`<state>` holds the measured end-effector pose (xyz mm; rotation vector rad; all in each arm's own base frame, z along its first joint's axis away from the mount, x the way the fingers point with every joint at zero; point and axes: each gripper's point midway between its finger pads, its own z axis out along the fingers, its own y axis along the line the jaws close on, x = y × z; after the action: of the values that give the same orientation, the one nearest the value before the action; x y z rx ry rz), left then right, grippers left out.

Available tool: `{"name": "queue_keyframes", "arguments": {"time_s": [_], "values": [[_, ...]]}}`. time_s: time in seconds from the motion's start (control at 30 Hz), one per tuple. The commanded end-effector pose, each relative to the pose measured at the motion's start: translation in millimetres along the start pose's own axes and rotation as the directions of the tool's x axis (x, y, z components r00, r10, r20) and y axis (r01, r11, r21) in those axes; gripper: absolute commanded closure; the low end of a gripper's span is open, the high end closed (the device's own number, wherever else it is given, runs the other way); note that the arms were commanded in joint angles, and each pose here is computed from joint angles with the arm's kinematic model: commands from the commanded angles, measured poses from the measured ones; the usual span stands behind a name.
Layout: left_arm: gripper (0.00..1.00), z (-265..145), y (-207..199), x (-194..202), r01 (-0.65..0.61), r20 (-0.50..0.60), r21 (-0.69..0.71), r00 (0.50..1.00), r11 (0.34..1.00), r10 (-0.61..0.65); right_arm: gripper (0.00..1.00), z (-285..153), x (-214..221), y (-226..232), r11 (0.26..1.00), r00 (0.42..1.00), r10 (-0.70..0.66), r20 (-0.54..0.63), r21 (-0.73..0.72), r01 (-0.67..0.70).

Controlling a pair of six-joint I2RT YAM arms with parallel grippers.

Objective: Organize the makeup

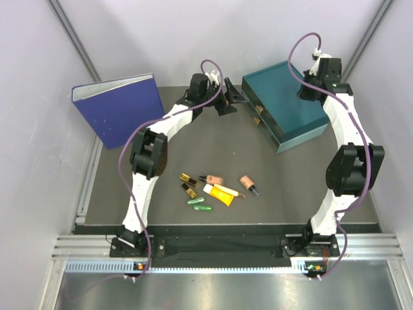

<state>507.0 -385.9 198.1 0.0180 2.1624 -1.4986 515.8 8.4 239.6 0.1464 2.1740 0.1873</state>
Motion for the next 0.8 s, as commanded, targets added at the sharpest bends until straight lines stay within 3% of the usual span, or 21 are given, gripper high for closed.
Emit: {"name": "queue_keyframes", "arguments": {"time_s": [0.0,0.2,0.77], "values": [[0.01,12,-25,-10,0.1,-0.001,0.192,0.995,0.976,-0.102,1.0,7,12,8,0.999,0.998,-0.002,-0.062,-0.045,-0.001],[0.05,28,-13,-10,0.184,-0.023,0.25,0.983,0.95,-0.184,1.0,23,35,2,0.999,0.99,-0.008,-0.142,-0.035,0.003],[0.22,56,-12,8,0.195,-0.061,0.262,0.981,0.945,-0.186,1.0,32,54,3,0.999,0.98,-0.013,-0.197,-0.043,0.004]]}}
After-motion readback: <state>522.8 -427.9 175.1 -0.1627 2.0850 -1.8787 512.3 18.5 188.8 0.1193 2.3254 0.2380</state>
